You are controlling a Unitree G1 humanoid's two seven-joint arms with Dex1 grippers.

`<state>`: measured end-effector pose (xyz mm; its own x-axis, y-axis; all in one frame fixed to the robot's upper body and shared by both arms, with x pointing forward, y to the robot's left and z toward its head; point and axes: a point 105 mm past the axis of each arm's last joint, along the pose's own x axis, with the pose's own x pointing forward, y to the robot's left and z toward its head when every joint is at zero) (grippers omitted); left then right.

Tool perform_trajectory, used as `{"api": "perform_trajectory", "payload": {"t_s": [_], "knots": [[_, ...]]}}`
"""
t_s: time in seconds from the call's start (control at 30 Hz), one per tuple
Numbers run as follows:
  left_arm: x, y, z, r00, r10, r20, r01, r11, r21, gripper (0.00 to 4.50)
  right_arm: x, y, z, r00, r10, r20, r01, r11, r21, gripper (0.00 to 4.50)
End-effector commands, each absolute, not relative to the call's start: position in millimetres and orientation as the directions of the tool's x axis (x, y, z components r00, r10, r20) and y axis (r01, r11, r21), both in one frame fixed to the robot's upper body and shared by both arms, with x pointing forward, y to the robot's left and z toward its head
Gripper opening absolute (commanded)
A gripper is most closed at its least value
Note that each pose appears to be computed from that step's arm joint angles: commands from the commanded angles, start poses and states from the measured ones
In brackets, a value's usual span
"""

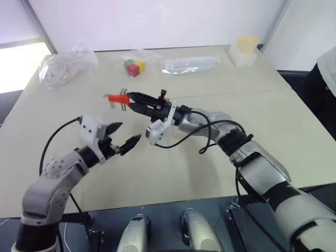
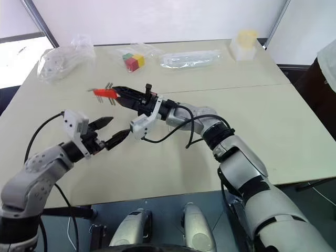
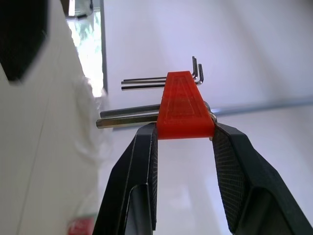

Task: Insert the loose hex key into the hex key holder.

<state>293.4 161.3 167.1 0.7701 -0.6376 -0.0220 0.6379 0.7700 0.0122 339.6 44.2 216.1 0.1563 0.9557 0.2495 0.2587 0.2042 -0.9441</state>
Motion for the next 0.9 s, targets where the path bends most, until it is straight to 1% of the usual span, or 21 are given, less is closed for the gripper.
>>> {"api": "perform_trajectory", "payload": {"t_s": [0.03,0.1,0.17,0.23,0.3,0.33,0.4,0.43,0.6,0.7,0.9], "knots": [[293.4,157.1,180.4,0.707,-0.707,-0.012,0.708,0.707,0.013,4.5,324.1,47.1,225.9,0.044,0.977,0.209,0.295,0.188,-0.937,1.04],[292.5,155.0,183.6,0.675,-0.738,-0.016,0.738,0.675,-0.001,4.5,322.0,46.9,219.7,0.026,0.986,0.162,0.28,0.149,-0.948,1.04],[288.2,151.0,191.4,0.622,-0.783,-0.005,0.782,0.622,-0.037,4.5,320.8,45.4,204.7,0.011,0.997,0.079,0.263,0.073,-0.962,1.04],[282.2,149.5,198.3,0.57,-0.821,-0.008,0.82,0.57,-0.061,4.5,323.5,44.7,196.1,0.018,0.999,0.03,0.247,0.025,-0.969,1.04],[277.8,151.0,200.3,0.543,-0.839,-0.027,0.837,0.543,-0.06,4.5,325.6,45.0,187.1,0.021,0.999,-0.031,0.222,-0.035,-0.974,1.04],[277.0,152.0,201.1,0.538,-0.842,-0.034,0.841,0.539,-0.056,4.5,326.6,45.4,186.8,0.023,0.999,-0.039,0.207,-0.043,-0.977,1.04],[276.6,153.5,202.7,0.535,-0.844,-0.04,0.843,0.536,-0.052,4.5,328.0,46.2,188.3,0.025,0.999,-0.039,0.176,-0.043,-0.983,1.04],[277.2,154.1,204.6,0.536,-0.843,-0.037,0.842,0.537,-0.049,4.5,328.8,46.4,188.3,0.027,0.999,-0.045,0.14,-0.049,-0.989,1.04],[279.9,155.0,209.1,0.546,-0.837,-0.028,0.837,0.547,-0.031,4.5,334.6,47.1,204.8,0.042,0.999,-0.016,0.05,-0.018,-0.999,1.04],[281.5,155.5,207.3,0.557,-0.83,-0.029,0.83,0.557,-0.03,4.5,338.1,46.2,212.8,0.053,0.998,-0.033,0.054,-0.036,-0.998,1.04],[282.2,164.8,205.3,0.59,-0.806,-0.038,0.806,0.591,-0.018,4.5,335.4,38.6,232.6,0.024,0.997,-0.068,0.075,-0.07,-0.995,1.04]]}}
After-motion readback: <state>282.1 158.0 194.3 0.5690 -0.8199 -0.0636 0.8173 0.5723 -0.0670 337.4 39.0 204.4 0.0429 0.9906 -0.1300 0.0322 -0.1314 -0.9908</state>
